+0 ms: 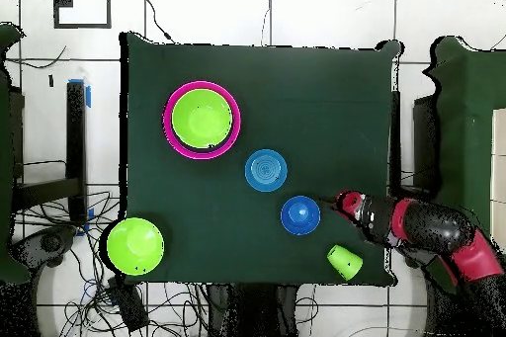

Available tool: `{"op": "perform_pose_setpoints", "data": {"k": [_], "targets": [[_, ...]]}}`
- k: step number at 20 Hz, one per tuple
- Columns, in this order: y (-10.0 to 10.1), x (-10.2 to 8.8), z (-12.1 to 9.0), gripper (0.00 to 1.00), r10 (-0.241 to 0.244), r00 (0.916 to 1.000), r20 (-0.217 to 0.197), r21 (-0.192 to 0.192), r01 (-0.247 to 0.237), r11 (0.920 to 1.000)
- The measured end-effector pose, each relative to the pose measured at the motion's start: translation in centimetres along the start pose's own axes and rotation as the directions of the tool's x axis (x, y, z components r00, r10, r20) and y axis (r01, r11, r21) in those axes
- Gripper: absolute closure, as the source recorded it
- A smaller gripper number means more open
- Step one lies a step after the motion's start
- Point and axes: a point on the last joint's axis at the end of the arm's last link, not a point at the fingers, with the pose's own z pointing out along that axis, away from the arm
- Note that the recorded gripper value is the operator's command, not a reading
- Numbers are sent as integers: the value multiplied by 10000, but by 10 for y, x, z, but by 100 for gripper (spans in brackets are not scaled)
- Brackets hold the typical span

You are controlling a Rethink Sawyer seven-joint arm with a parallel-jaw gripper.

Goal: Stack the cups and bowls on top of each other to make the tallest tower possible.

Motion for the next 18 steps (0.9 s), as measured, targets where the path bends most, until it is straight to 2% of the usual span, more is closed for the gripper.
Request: {"op": "perform_pose_setpoints", "data": {"k": [7, 18], "targets": [[-31, -5, -11, 0, -331, 9995, 21, 41, 331, 9994], [-60, -6, -36, 0, -465, 9977, -490, 82, 469, 9989]]}}
